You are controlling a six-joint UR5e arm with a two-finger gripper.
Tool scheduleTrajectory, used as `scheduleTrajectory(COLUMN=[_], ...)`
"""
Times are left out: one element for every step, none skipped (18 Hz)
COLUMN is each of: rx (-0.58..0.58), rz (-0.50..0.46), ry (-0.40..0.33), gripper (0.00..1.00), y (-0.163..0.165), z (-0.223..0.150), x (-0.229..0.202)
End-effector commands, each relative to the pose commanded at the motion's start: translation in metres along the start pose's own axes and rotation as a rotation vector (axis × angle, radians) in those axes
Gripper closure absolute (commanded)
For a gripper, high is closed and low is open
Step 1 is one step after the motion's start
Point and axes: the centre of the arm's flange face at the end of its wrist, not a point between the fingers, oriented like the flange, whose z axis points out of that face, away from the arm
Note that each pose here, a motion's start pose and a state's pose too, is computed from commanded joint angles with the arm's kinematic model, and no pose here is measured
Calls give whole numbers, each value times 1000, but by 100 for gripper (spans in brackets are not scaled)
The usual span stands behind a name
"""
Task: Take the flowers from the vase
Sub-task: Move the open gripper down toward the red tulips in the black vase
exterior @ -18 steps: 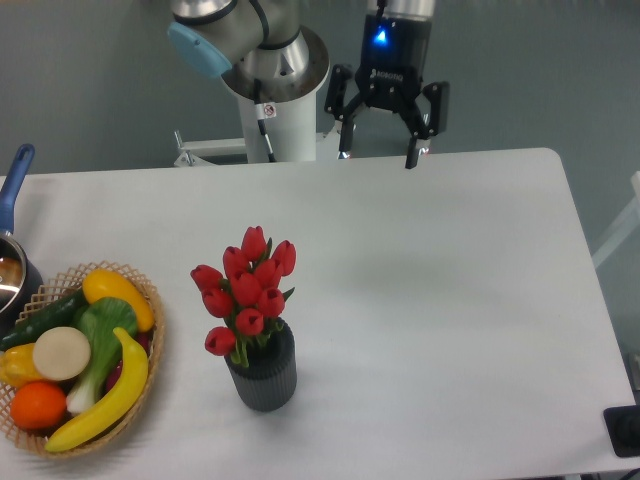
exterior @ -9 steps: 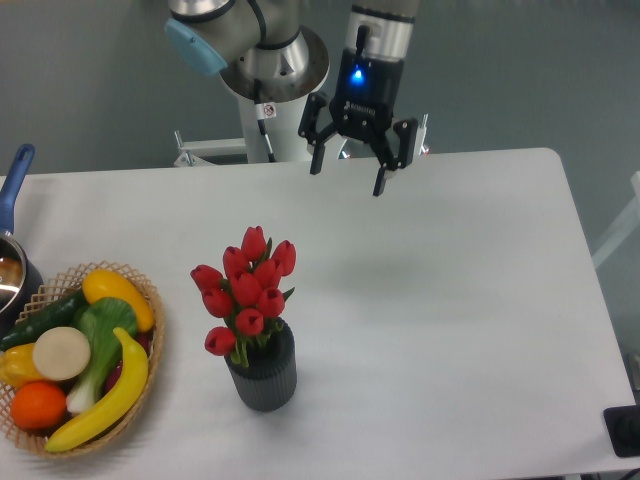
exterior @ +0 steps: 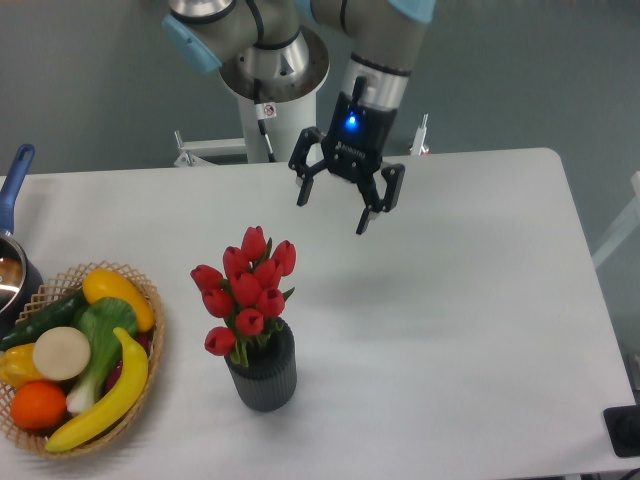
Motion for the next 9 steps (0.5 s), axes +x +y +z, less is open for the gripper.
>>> scheduleTrajectory(rx=[35,73,98,109,110,111,113,114,114], rz=[18,31,36,43,52,65,75,83,99], ry=[14,21,27,32,40,48,48,47,47], gripper=[0,0,0,0,0,0,0,0,0], y=[-8,-11,-12,-14,-17,-21,-24,-26,-25], z=[5,10,16,21,29,35,37,38,38], x=[3,1,-3,-8,-11,-11,-11,-12,-12])
